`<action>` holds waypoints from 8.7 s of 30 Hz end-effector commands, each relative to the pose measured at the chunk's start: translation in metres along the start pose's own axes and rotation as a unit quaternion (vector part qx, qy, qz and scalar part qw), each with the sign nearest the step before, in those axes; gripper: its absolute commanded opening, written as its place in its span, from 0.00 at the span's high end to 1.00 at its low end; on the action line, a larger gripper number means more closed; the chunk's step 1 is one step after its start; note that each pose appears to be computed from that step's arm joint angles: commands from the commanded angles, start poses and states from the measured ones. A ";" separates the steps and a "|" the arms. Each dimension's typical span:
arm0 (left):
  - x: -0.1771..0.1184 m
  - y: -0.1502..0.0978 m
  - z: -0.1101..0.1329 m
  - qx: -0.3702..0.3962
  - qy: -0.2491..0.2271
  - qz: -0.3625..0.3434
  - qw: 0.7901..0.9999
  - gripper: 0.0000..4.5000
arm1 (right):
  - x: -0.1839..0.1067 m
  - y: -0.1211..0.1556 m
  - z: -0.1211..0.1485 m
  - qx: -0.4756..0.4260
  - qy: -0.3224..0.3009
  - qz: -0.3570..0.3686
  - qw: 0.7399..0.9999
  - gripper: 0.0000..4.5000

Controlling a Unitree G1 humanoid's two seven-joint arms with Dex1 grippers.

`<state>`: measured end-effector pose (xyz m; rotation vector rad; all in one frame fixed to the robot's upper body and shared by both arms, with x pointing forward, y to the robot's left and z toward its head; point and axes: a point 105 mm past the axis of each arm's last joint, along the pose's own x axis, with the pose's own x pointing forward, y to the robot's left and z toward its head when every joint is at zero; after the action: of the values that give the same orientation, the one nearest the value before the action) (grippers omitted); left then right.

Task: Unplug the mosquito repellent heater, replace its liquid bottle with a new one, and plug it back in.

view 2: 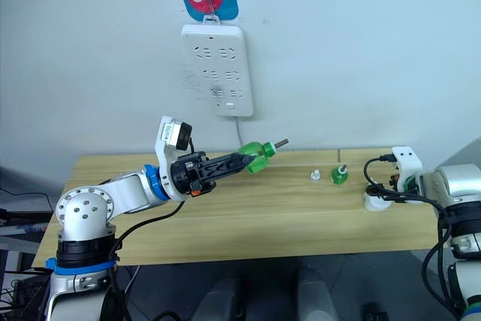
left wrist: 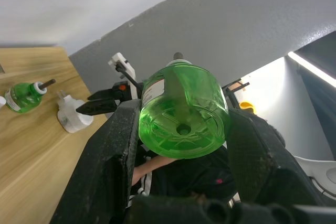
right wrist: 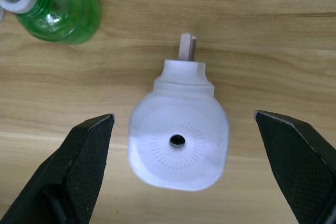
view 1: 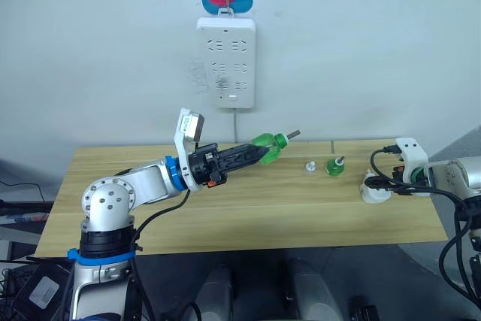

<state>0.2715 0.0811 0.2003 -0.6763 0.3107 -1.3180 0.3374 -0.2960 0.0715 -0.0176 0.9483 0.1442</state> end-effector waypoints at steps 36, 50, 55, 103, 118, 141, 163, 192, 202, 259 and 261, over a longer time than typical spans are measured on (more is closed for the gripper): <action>0.000 -0.016 -0.021 0.033 0.040 -0.075 0.996 0.51 | -0.129 0.067 0.072 0.079 -0.107 0.379 0.916 0.34; 0.024 -0.016 -0.026 0.047 0.030 -0.117 0.991 0.51 | -0.185 0.136 0.068 0.032 -0.051 0.576 0.815 0.34; 0.030 -0.016 -0.024 0.048 0.020 -0.122 0.991 0.51 | -0.187 0.151 0.068 0.015 -0.044 0.581 0.812 0.34; 0.040 -0.026 -0.018 0.049 0.023 -0.139 0.989 0.51 | -0.187 0.170 0.061 0.002 -0.039 0.609 0.792 0.34; 0.049 -0.026 -0.023 0.061 0.023 -0.137 0.988 0.51 | -0.187 0.185 0.058 -0.037 -0.048 0.604 0.794 0.34; 0.048 -0.025 -0.007 0.062 -0.006 -0.129 0.990 0.51 | -0.174 0.177 0.002 -0.059 0.007 0.554 0.830 0.01; 0.026 -0.029 -0.013 0.049 0.048 -0.125 0.990 0.51 | -0.127 0.171 0.046 0.001 -0.087 0.547 0.833 1.00; 0.021 -0.018 -0.028 0.048 0.066 -0.110 0.991 0.51 | -0.172 0.212 0.079 -0.087 -0.120 0.571 0.808 1.00; 0.019 -0.023 -0.029 0.047 0.070 -0.116 0.990 0.51 | -0.136 0.198 0.089 -0.087 -0.128 0.518 0.842 1.00; 0.021 -0.027 0.031 0.256 0.026 -0.075 0.963 0.51 | -0.126 0.146 0.022 0.191 -0.055 0.633 0.748 0.01; 0.023 -0.030 0.035 0.259 0.023 -0.081 0.962 0.51 | -0.130 0.150 0.019 0.189 -0.030 0.661 0.725 0.01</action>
<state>0.2760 0.0660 0.2386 -0.2465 -0.0081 -1.4743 0.2666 -0.1621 0.1805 1.0546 0.7621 1.1660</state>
